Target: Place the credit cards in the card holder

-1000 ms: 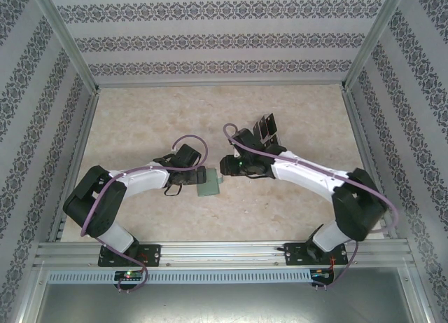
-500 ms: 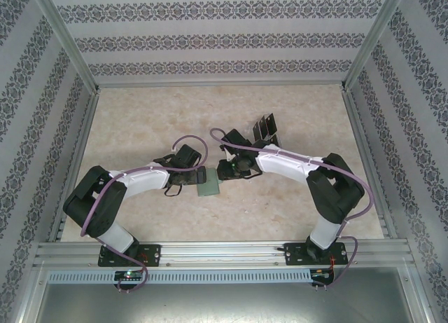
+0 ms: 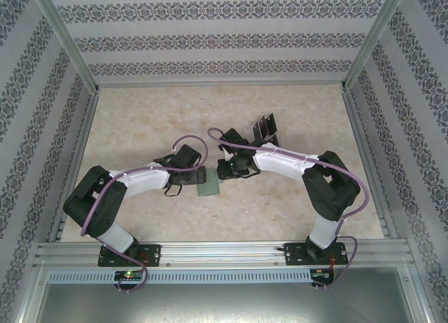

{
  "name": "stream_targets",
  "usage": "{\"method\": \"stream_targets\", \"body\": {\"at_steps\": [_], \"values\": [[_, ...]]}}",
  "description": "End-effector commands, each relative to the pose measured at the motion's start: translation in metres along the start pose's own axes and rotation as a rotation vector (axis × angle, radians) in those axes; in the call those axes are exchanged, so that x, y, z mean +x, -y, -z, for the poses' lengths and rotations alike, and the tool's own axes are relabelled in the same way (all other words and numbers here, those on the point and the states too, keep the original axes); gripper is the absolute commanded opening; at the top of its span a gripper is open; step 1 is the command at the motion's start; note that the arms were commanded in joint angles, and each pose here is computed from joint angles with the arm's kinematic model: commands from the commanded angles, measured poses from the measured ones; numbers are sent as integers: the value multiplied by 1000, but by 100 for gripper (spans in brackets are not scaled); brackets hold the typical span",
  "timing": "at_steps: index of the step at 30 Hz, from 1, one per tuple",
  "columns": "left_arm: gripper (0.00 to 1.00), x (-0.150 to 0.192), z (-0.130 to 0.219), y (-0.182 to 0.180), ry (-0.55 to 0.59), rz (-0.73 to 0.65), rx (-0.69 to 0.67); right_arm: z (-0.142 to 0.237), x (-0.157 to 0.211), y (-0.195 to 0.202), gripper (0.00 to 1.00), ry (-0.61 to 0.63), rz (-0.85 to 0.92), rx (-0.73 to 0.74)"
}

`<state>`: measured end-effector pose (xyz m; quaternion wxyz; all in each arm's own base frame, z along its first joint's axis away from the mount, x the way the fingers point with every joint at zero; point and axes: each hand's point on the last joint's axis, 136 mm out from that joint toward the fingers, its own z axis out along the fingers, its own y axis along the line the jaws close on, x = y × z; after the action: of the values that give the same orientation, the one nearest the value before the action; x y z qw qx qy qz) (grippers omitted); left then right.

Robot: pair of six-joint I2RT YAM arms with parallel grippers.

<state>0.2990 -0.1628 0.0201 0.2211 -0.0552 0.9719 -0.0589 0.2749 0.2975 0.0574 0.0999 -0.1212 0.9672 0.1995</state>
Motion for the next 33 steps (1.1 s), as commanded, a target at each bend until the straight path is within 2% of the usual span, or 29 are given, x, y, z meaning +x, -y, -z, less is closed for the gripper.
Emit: {"method": "stream_targets", "body": {"at_steps": [1,11,15,23,27,33], "values": [[99,21,-14,-12,-56,-6,-47,4,-4,-4,22,7,19,-2],[98,20,-14,-12,-56,-6,-46,8,-6,-4,13,18,18,-5],[99,21,-14,-12,-58,-7,-45,9,-7,-3,18,22,17,-2],[98,19,-13,-10,-54,-8,-42,12,-11,-4,19,33,19,-3],[98,20,-14,-10,-56,-9,-43,12,-12,-3,18,36,16,-2],[98,20,-15,-10,-56,-8,-41,13,-13,-4,11,37,17,-8]]}}
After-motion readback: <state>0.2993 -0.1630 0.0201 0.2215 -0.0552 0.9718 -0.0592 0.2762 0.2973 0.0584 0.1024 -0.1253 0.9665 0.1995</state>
